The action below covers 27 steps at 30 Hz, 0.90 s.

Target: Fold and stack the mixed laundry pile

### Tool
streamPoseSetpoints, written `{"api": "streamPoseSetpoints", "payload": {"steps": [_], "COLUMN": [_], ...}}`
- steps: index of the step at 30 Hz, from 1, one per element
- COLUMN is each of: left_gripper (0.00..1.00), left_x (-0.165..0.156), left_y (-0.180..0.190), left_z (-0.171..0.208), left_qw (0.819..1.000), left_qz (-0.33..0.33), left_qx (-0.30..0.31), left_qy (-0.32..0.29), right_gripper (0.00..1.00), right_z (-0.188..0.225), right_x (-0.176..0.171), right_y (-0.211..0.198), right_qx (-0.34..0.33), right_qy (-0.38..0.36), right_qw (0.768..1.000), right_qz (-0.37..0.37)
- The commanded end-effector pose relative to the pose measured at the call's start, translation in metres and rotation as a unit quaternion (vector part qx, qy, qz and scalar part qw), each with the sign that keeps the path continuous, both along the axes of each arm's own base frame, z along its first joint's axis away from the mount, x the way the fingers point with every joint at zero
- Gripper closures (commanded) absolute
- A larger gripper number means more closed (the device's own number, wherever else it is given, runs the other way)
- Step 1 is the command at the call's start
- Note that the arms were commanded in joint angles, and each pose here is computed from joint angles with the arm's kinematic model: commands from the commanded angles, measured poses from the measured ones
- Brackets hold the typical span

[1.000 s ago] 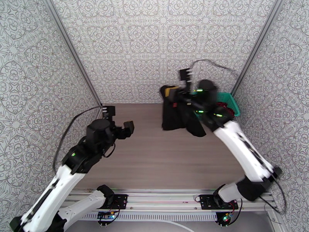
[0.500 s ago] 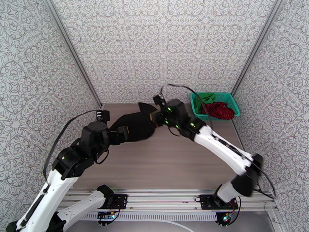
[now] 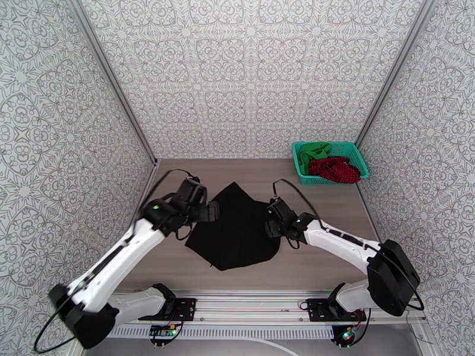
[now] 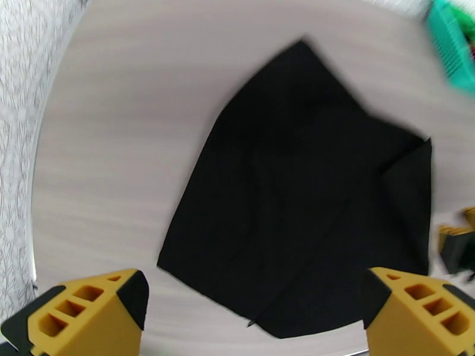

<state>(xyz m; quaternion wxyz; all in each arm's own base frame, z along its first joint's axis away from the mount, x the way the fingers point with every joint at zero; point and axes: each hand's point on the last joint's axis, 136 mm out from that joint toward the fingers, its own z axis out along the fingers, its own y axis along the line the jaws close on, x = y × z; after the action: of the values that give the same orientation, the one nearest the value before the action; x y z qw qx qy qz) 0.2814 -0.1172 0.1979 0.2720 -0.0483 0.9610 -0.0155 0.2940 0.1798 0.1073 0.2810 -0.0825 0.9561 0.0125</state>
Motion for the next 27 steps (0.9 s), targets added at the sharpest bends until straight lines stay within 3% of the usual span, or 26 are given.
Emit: {"api": "streamPoseSetpoints", "payload": {"steps": [1,7,14,16,18,21,24,26,27], "left_gripper": [0.00,0.01,0.04,0.13,0.29,0.71,1.00,1.00,1.00], "left_x": [-0.004,-0.007,0.001,-0.002,-0.007,-0.016,-0.027,-0.035,-0.041], "left_y": [0.024,0.060,0.049,0.043,0.037,0.030,0.025,0.024,0.024], "left_z": [-0.046,-0.123,-0.191,-0.210,-0.224,-0.237,-0.240,-0.237,-0.235], "left_qw": [0.996,0.979,0.969,0.964,0.961,0.959,0.957,0.957,0.957], "left_qz": [0.057,0.131,0.139,0.133,0.127,0.121,0.118,0.117,0.117], "left_qx": [0.026,0.048,0.025,0.026,0.029,0.026,0.022,0.022,0.023], "left_qy": [0.068,0.148,0.204,0.227,0.244,0.256,0.263,0.264,0.265], "right_gripper": [0.01,0.01,0.02,0.04,0.09,0.15,0.24,0.42,0.57], "right_z": [0.038,0.031,-0.019,-0.032,-0.046,-0.062,-0.069,-0.068,-0.065], "right_x": [0.007,-0.015,-0.009,-0.004,-0.001,0.001,0.006,0.014,0.022], "right_y": [-0.012,0.006,0.009,0.012,0.020,0.032,0.033,0.032,0.031], "right_qx": [0.009,0.067,0.047,0.041,0.039,0.046,0.035,0.016,0.004], "right_qy": [-0.029,0.031,0.072,0.082,0.101,0.125,0.129,0.121,0.112], "right_qw": [0.999,0.997,0.995,0.995,0.994,0.991,0.991,0.992,0.993], "right_qz": [-0.041,-0.019,-0.041,-0.042,-0.035,-0.022,-0.022,-0.021,-0.022]}}
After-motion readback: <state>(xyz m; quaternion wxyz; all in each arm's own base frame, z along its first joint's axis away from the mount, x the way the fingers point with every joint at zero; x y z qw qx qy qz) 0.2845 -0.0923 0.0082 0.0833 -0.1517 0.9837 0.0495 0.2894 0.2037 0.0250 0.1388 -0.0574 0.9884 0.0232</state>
